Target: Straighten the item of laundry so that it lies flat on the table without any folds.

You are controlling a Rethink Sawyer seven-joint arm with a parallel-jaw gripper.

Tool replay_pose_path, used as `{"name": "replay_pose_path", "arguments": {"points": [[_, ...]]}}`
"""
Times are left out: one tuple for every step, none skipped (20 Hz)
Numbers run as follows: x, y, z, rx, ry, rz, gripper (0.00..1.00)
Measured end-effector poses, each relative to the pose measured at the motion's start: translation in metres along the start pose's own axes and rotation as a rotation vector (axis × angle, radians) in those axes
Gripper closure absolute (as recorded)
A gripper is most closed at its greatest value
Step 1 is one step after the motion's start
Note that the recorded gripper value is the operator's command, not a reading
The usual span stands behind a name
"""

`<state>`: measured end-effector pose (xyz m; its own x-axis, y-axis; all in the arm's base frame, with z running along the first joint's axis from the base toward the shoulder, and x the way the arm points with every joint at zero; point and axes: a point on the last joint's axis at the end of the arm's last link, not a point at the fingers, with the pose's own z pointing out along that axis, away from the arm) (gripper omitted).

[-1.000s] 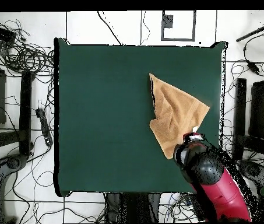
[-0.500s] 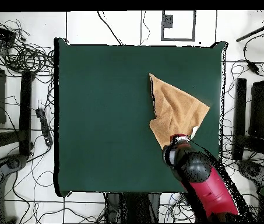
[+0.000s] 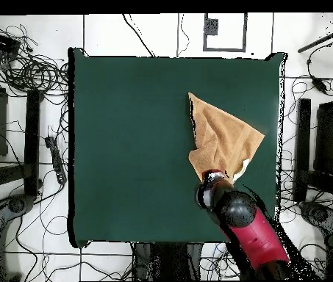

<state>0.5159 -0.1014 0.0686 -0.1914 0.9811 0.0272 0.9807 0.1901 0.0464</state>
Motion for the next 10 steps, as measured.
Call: {"name": "replay_pose_path", "arguments": {"points": [[0.001, 0.001, 0.003, -0.002, -0.001, -0.004, 0.0], [0.002, 0.001, 0.006, -0.004, -0.002, -0.006, 0.0], [0.003, 0.002, 0.01, -0.006, -0.004, -0.01, 0.0], [0.005, 0.002, 0.014, -0.009, -0.008, -0.014, 0.0], [0.006, 0.003, 0.018, -0.011, -0.012, -0.017, 0.0], [0.007, 0.003, 0.022, -0.014, -0.018, -0.02, 0.0], [0.008, 0.003, 0.026, -0.015, -0.023, -0.024, 0.0], [0.01, 0.003, 0.034, -0.02, -0.032, -0.032, 0.0], [0.011, 0.003, 0.036, -0.022, -0.035, -0.035, 0.0], [0.011, 0.003, 0.038, -0.023, -0.04, -0.039, 0.0]]}}
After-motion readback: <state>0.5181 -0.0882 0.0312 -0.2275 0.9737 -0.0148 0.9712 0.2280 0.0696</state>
